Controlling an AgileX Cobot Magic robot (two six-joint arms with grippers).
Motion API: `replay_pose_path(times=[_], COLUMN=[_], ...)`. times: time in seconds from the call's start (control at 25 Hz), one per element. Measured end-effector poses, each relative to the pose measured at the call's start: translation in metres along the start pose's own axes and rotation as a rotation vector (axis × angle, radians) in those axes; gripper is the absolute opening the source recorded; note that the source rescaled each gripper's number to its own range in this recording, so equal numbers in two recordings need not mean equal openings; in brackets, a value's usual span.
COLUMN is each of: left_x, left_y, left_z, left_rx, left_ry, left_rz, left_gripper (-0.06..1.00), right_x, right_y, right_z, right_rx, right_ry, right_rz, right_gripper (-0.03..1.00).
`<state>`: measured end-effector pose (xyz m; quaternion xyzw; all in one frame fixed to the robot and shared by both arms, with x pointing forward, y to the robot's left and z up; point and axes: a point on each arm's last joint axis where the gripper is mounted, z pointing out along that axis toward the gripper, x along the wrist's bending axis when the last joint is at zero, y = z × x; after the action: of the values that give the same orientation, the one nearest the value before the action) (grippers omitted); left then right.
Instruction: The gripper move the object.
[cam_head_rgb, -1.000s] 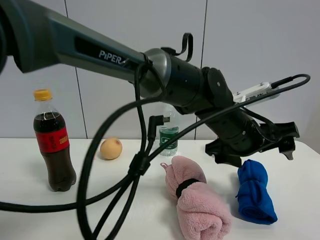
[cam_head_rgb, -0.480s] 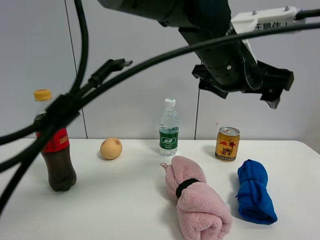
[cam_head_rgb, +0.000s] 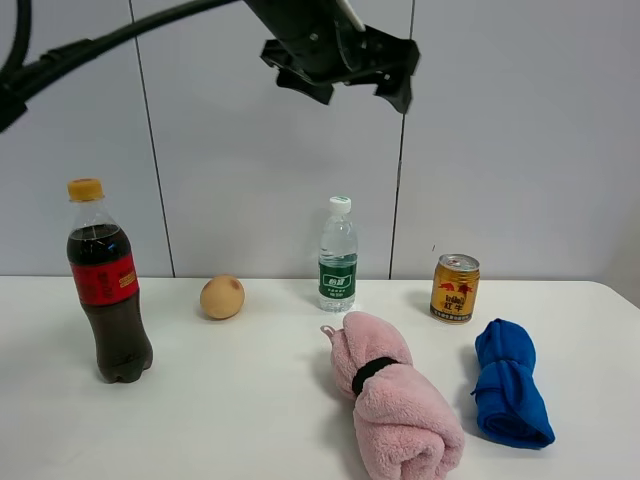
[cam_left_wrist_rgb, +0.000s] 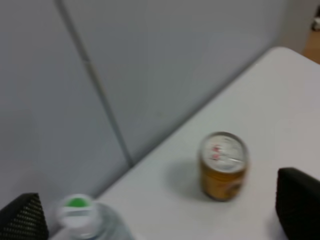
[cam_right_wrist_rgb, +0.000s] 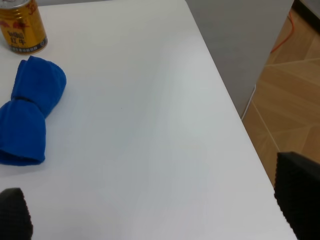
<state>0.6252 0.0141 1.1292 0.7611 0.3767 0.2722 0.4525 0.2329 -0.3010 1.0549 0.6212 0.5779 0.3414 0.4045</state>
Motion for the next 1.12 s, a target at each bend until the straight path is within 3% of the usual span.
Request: replay_pose_path(times=[0.36,0.64,0.92,1.12], left_x=[0.119,0.19,0.232,0.233], left_y=[0.017,0.011,-0.007,-0.04], left_z=[-0.065,-0.129,-0.191,-0.226], left_rx=[0.003,0.095,0.147,0.176], left_ry=[0.254,0.437,0.583,0.642], left_rz=[-0.106,-0.141,-0.165,-0.203], left_gripper=[0.88,0.88,0.88,0.88], right_x=[0.0,0.0,0.0,0.0], right_y=[0.0,0.0,0.0,0.0], right_z=[0.0,0.0,0.0,0.0], right_rx=[0.0,0.0,0.0,0.0], right_ry=[0.0,0.0,0.0,0.0], right_rz=[0.0,0.0,0.0,0.0], right_gripper=[1.0,1.0,1.0,1.0])
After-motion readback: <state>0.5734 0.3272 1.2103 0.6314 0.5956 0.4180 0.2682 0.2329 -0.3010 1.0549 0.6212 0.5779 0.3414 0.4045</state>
